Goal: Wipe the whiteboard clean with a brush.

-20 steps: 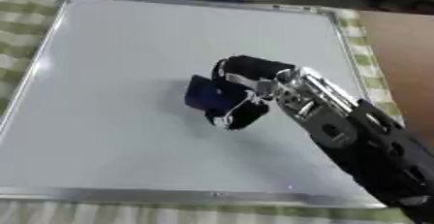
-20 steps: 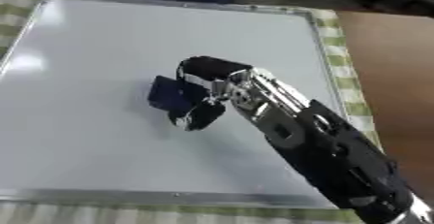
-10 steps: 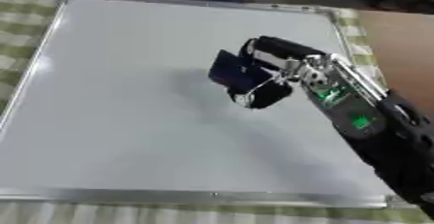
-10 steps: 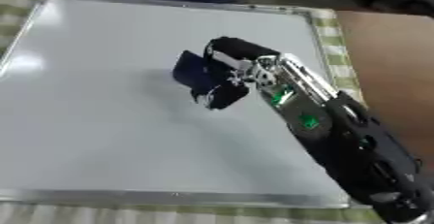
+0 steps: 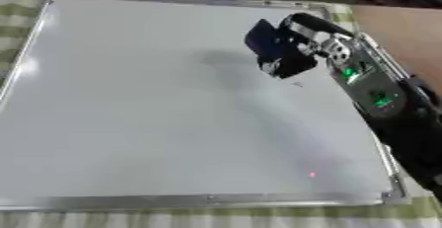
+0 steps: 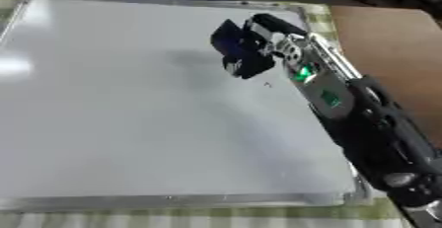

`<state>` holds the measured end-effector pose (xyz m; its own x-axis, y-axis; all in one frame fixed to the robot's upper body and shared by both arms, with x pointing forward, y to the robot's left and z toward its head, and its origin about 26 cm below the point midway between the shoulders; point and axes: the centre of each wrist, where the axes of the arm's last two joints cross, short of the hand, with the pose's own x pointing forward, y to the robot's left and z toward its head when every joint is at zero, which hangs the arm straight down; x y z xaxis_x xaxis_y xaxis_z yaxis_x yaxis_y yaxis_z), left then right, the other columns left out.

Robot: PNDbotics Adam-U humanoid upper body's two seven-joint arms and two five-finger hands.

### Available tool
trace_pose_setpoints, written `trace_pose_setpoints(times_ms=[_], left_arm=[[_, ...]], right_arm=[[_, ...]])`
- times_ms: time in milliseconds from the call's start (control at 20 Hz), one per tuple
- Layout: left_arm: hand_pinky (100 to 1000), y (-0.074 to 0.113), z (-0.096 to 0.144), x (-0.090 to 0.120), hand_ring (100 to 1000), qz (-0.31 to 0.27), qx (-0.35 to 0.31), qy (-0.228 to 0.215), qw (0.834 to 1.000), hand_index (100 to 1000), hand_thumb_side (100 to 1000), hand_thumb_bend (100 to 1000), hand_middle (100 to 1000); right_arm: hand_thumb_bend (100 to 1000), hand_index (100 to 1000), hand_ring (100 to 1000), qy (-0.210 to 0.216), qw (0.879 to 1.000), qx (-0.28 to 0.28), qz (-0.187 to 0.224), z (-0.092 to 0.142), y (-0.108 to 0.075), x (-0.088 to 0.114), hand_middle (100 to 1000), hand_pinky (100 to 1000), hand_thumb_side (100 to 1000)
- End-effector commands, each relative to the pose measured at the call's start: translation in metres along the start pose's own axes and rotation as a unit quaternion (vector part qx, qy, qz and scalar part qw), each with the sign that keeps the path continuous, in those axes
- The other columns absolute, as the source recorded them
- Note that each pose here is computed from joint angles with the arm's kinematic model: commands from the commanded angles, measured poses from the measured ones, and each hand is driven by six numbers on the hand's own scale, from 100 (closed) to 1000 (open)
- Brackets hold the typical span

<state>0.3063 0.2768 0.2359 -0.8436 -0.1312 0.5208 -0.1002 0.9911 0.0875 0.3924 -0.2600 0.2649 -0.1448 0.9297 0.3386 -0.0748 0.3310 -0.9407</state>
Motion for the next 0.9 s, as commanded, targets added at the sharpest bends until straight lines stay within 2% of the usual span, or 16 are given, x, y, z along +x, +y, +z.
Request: trace_pose_setpoints(times_ms=[50,900], left_arm=[[713,0.002,-0.006,0.008,858,-0.004,-0.006,-0.020,1.000,866,1000,278,833],[714,0.000,-0.006,0.007,859,0.000,-0.006,-0.020,1.000,866,1000,273,834]], right_arm=[[100,100,686,0.021,0.999,-0.027,-0.006,0.001,-0.018,-0.009,268,668,182],[100,123,677,0.088,0.996,-0.027,-0.015,-0.006,-0.008,-0.024,264,656,161]])
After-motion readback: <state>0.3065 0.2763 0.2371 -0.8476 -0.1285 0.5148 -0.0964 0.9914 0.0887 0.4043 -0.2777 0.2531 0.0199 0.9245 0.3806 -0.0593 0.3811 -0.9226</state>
